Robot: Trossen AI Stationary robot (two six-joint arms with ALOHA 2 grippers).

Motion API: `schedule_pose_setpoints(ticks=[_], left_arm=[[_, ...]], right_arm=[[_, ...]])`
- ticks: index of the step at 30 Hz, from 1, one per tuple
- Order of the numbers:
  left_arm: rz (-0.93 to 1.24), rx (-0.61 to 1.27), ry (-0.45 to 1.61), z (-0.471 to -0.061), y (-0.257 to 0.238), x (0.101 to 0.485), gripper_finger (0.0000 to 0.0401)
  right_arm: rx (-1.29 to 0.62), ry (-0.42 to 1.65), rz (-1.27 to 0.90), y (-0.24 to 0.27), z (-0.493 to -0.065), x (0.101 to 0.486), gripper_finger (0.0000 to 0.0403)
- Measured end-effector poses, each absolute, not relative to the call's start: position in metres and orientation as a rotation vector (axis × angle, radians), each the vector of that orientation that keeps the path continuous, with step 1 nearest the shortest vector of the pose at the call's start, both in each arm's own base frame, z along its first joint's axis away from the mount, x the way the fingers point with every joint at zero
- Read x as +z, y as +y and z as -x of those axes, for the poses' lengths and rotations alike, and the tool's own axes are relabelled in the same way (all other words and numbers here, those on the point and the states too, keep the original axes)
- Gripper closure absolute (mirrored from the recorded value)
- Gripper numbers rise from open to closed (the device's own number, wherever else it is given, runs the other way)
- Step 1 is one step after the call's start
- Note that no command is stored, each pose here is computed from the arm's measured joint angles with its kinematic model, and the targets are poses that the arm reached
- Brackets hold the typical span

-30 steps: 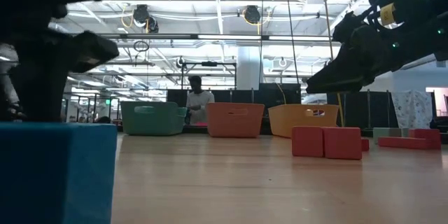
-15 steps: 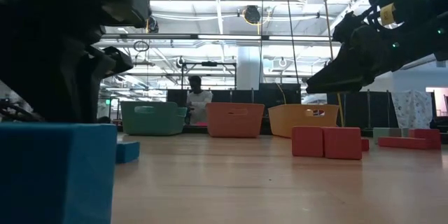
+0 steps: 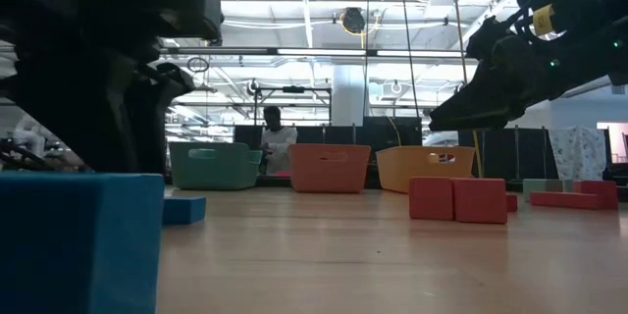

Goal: Sort blocks by size
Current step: Put the blue thin rectangular block into the blue bin

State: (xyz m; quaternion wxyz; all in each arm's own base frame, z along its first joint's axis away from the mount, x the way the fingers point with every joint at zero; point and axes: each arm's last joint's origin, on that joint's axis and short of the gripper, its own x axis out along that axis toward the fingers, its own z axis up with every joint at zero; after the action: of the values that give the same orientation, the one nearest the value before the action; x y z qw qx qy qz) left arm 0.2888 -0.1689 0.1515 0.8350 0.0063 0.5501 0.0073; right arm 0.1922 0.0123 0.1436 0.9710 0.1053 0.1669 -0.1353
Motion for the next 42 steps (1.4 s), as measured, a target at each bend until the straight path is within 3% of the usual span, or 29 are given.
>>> schedule_pose_setpoints(ticks=[6, 14, 18, 24, 34, 42], left_arm=[[0.004, 0.019, 1.152, -0.292, -0.169, 0.15, 0.0174], [0.017, -0.005, 1.185, -0.297, -0.173, 0.133, 0.0167], [0.018, -0.003, 1.193, -0.298, -0.173, 0.13, 0.019], [0.041, 0.009, 1.2, -0.302, -0.164, 0.132, 0.0267], [0.024, 0.094, 1.259, -0.306, -0.126, 0.141, 0.0269], [0.029, 0.304, 1.221, -0.297, -0.07, 0.186, 0.0269]], right_arm=[[-0.273, 0.337, -0.213, 0.012, -0.192, 0.144, 0.0193], [-0.275, 0.357, -0.208, 0.012, -0.191, 0.142, 0.0193], [-0.279, 0.366, -0.216, 0.012, -0.191, 0.141, 0.0193], [-0.279, 0.365, -0.216, 0.012, -0.191, 0.141, 0.0193], [-0.287, 0.361, -0.238, 0.012, -0.191, 0.141, 0.0193], [-0.289, 0.374, -0.233, 0.012, -0.19, 0.14, 0.0193]])
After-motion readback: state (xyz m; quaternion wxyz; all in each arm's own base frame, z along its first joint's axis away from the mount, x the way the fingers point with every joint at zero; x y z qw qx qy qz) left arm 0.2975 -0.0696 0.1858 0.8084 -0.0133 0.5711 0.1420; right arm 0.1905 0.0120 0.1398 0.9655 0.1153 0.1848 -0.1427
